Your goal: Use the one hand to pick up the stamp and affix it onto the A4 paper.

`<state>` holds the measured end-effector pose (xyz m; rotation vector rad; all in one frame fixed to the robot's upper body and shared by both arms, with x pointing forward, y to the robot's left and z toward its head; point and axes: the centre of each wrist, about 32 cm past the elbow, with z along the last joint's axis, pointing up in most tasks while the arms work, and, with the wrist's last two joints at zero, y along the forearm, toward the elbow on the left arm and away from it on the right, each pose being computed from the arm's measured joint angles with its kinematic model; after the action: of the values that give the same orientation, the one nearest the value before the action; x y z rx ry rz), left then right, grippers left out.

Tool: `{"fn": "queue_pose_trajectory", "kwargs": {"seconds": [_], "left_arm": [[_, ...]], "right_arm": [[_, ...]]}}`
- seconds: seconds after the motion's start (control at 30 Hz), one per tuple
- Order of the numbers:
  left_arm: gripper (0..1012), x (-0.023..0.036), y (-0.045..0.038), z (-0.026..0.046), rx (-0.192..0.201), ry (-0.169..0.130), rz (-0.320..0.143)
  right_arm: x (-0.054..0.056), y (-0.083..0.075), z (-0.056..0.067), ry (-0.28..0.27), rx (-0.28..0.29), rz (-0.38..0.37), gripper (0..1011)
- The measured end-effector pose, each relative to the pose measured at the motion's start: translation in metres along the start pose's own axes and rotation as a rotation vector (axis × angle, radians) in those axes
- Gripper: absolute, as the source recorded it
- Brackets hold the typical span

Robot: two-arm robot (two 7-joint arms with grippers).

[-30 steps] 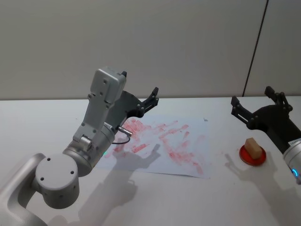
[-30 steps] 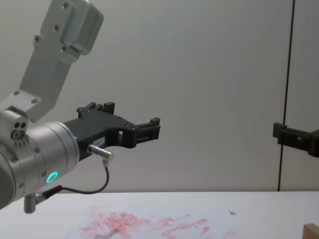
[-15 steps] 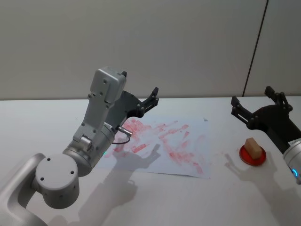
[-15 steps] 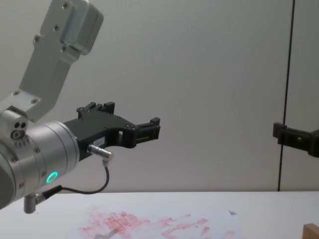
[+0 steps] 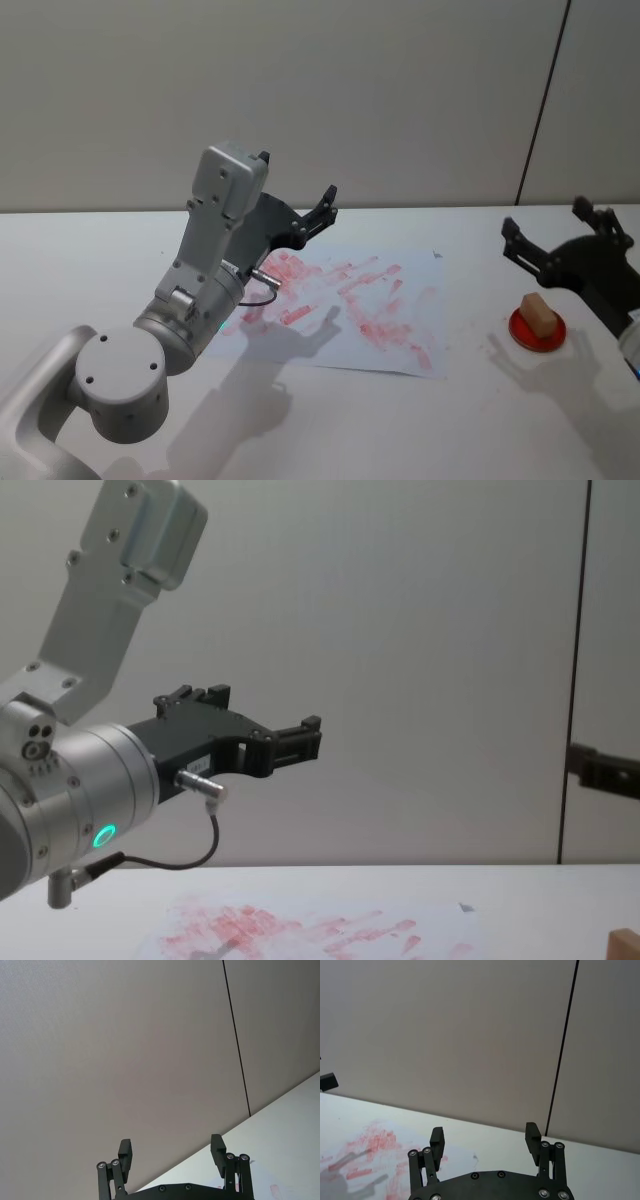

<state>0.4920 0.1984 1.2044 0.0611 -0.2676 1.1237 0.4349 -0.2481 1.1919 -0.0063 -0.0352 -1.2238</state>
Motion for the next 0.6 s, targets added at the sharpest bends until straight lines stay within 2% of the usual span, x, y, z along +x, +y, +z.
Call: {"fn": "queue_pose_trajectory", "kwargs": {"seconds": [0.1,0.27,0.3,0.47,0.6], "left_arm": [[1001,0.0,0.0,0.0,0.0,0.0,0.0],[1001,0.0,0.0,0.0,0.0,0.0,0.0],[1001,0.0,0.0,0.0,0.0,0.0,0.0],[1001,0.0,0.0,0.0,0.0,0.0,0.0],[1001,0.0,0.0,0.0,0.0,0.0,0.0]], "right_arm": [[0.003,-0.005,0.0,0.004,-0.023,0.0,1001],[0.012,-0.022,-0.003,0.006,-0.099,-0.012,1001],[0.012,-0.022,-0.003,0.006,-0.099,-0.012,1001],[0.021,-0.034,-0.007,0.002,-0.169,-0.036,1001],[0.024,-0.037,-0.01,-0.007,-0.189,-0.05,1001]]}}
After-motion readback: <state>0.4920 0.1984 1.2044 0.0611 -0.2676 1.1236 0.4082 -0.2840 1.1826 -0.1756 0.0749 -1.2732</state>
